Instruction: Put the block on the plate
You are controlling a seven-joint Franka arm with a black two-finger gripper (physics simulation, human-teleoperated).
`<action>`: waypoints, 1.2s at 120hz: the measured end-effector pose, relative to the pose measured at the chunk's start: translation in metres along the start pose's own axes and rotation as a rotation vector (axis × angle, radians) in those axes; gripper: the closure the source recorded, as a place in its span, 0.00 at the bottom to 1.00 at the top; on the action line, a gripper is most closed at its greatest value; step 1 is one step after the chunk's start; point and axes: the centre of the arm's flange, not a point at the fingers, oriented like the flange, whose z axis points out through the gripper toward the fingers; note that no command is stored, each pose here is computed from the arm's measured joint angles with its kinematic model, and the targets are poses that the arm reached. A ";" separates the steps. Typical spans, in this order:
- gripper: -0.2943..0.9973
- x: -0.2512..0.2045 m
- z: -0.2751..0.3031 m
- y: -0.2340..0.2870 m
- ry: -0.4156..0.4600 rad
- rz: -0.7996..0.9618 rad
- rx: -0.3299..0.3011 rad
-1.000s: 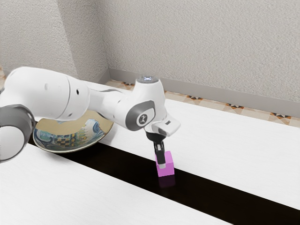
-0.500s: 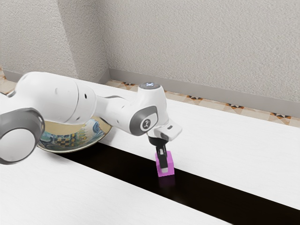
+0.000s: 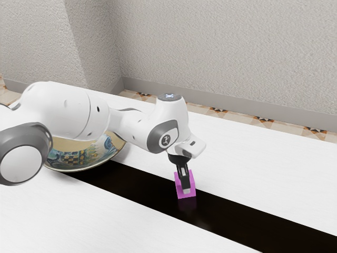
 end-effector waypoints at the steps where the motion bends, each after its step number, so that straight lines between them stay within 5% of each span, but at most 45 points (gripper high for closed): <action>1: 0.37 0.000 0.000 0.000 0.000 -0.001 0.000; 48: 0.43 0.002 -0.012 -0.005 0.011 -0.020 0.020; 60: 0.43 -0.007 -0.061 -0.020 0.047 -0.042 0.065; 90: 0.41 -0.107 -0.193 -0.086 0.111 -0.220 0.141; 144: 0.43 -0.269 -0.146 -0.155 -0.004 -0.509 0.041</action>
